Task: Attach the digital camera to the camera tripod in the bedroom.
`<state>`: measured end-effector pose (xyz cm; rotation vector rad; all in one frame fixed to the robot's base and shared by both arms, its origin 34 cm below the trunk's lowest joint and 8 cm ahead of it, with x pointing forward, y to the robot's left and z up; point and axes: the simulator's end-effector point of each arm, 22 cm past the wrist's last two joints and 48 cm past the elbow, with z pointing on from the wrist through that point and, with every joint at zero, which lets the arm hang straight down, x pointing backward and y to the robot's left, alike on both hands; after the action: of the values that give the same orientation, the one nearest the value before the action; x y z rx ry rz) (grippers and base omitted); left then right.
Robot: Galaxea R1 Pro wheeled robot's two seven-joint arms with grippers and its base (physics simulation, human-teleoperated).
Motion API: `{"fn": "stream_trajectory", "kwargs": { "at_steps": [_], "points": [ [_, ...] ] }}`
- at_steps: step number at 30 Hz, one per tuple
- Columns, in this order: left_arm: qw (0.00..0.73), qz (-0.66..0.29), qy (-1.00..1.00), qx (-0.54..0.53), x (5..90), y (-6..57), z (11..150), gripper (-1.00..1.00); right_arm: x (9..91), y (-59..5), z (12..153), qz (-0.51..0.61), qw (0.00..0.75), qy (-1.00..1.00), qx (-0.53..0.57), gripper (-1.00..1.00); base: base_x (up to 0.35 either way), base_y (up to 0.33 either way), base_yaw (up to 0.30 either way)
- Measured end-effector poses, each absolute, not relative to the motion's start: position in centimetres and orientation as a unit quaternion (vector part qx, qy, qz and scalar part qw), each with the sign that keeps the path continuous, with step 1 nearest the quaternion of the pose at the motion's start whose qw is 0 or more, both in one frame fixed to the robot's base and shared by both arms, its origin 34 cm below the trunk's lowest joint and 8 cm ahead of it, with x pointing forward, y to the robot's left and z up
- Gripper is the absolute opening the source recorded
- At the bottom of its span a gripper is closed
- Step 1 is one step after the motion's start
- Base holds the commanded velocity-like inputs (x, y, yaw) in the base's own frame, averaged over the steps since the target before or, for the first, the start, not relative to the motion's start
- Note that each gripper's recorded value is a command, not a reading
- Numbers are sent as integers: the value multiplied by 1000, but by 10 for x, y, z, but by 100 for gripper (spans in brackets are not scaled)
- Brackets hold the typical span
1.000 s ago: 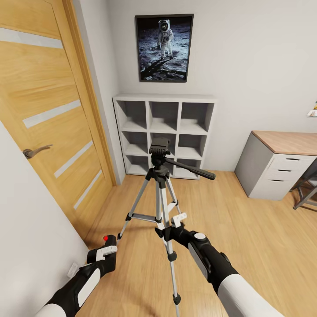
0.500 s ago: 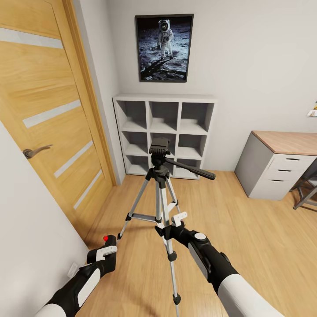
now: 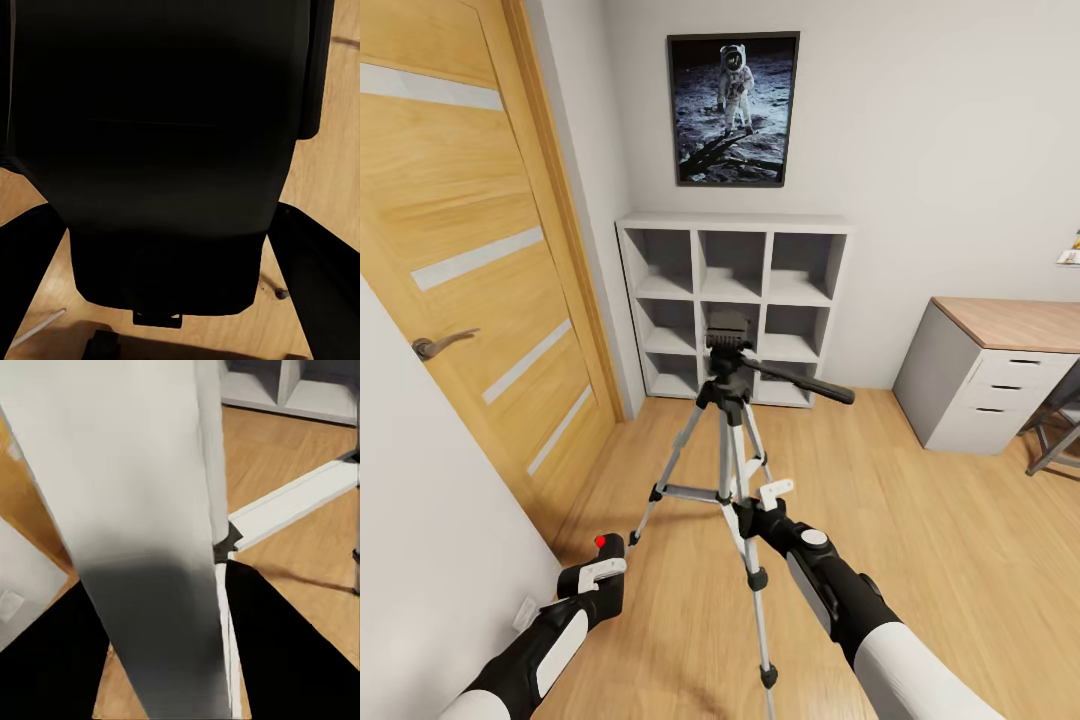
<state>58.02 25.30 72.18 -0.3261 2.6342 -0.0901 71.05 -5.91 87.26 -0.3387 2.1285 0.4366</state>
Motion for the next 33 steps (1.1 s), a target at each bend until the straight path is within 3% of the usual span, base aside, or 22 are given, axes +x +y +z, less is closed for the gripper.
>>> {"fn": "stream_trajectory", "kwargs": {
  "at_steps": [33],
  "points": [
    [242,-36,962,-121,581,252,723,-100,710,-62,872,175,454,863,-139,-100,0,0,0]
  ]
}}
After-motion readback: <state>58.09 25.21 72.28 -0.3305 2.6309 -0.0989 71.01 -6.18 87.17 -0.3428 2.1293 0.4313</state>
